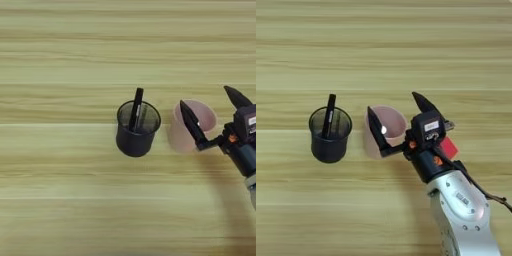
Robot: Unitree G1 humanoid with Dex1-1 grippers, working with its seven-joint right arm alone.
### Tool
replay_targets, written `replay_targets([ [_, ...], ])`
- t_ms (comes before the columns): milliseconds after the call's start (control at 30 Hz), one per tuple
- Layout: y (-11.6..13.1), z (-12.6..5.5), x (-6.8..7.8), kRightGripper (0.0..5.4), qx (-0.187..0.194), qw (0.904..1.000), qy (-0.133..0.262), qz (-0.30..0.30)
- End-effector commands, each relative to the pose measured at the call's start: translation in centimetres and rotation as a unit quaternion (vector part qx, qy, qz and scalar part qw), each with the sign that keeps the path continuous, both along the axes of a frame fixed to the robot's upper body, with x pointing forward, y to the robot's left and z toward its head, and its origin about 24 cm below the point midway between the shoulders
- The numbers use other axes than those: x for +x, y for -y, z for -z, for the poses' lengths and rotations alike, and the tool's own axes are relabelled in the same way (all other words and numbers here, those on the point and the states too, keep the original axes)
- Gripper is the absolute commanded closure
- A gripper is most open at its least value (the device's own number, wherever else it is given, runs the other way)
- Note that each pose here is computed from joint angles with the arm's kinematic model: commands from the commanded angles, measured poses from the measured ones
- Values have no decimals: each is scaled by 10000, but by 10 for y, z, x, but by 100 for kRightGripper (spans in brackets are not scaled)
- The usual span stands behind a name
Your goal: Move the objects on the table
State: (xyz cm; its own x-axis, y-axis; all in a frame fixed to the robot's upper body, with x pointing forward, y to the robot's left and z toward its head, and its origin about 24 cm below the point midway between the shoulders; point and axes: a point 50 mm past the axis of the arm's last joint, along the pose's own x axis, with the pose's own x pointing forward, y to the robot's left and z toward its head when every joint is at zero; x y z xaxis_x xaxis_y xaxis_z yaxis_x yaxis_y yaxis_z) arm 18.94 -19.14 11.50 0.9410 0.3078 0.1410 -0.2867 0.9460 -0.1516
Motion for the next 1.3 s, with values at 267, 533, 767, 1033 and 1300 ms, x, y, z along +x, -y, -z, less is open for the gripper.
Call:
replay_targets([
  [267, 2, -28, -1, 5, -36, 9974, 719, 1],
  [533, 13, -38, -4, 5, -86, 9961, 863, 183],
  [767, 32, -42, -6, 5, -196, 9944, 914, 495],
  [1033, 54, -42, -8, 5, -344, 9923, 846, 841],
  [1300, 72, -28, -2, 5, -451, 9904, 518, 1203],
])
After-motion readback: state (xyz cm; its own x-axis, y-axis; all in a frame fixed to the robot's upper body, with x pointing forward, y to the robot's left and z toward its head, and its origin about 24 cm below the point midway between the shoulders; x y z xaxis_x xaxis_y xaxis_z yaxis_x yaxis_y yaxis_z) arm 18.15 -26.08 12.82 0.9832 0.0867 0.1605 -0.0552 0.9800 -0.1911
